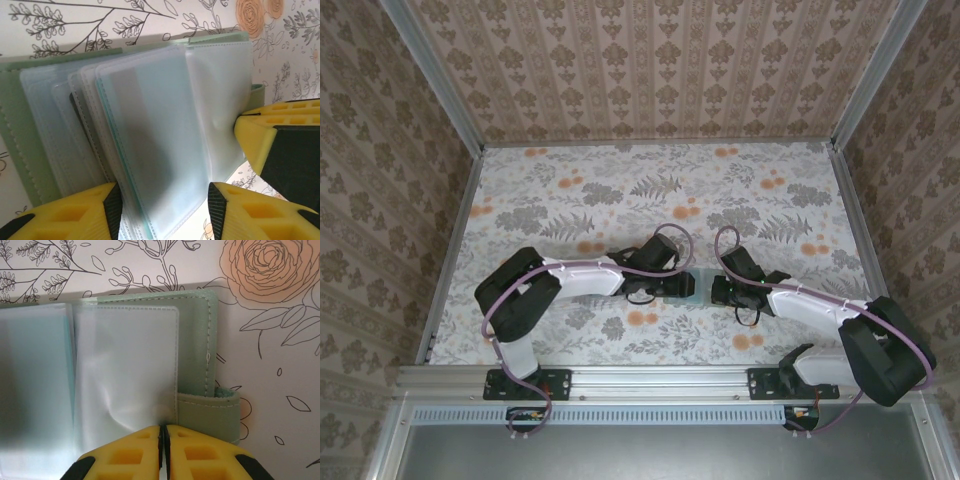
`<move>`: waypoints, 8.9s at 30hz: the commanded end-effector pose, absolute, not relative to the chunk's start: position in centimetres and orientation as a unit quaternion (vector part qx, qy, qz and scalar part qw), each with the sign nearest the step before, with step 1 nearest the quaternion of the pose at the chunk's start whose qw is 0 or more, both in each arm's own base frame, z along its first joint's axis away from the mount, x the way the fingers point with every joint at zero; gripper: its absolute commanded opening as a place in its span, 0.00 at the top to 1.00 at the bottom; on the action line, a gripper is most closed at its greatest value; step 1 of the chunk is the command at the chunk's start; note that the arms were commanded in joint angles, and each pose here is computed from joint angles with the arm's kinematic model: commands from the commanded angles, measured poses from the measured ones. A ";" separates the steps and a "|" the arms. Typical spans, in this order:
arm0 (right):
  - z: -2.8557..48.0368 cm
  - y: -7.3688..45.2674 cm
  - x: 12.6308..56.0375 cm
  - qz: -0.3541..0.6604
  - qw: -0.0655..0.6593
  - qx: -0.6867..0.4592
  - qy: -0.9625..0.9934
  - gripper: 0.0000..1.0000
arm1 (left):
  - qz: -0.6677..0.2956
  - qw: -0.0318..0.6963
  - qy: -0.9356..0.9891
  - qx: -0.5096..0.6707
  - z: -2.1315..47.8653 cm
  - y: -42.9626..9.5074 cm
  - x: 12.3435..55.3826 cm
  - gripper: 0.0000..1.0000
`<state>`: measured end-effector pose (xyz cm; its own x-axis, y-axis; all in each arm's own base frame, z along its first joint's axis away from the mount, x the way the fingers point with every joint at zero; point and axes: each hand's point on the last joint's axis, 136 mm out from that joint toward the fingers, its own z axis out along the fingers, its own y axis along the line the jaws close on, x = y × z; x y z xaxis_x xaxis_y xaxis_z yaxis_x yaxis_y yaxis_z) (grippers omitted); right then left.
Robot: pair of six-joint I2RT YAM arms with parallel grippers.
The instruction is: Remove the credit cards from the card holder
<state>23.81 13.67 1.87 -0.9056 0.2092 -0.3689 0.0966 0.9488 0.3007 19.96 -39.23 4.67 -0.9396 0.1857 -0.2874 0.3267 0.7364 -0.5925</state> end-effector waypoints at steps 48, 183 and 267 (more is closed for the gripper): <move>1.6 10.6 23.2 0.106 0.204 0.163 0.959 0.74 | -0.321 0.106 0.927 0.162 4.9 -40.1 20.2 0.45; 1.9 15.7 25.7 0.298 0.165 0.156 0.927 1.00 | -0.262 0.072 0.954 0.128 1.2 -37.1 21.8 1.00; 2.7 12.1 24.8 0.313 0.171 0.191 0.914 1.00 | -0.232 0.051 0.964 0.117 0.8 -36.4 21.7 1.00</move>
<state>26.11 13.18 3.55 -0.8695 0.4459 -0.2126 0.2021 0.7139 0.6705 22.41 -39.33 3.09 -0.9523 0.2114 -0.2201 0.2976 0.8028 -0.5167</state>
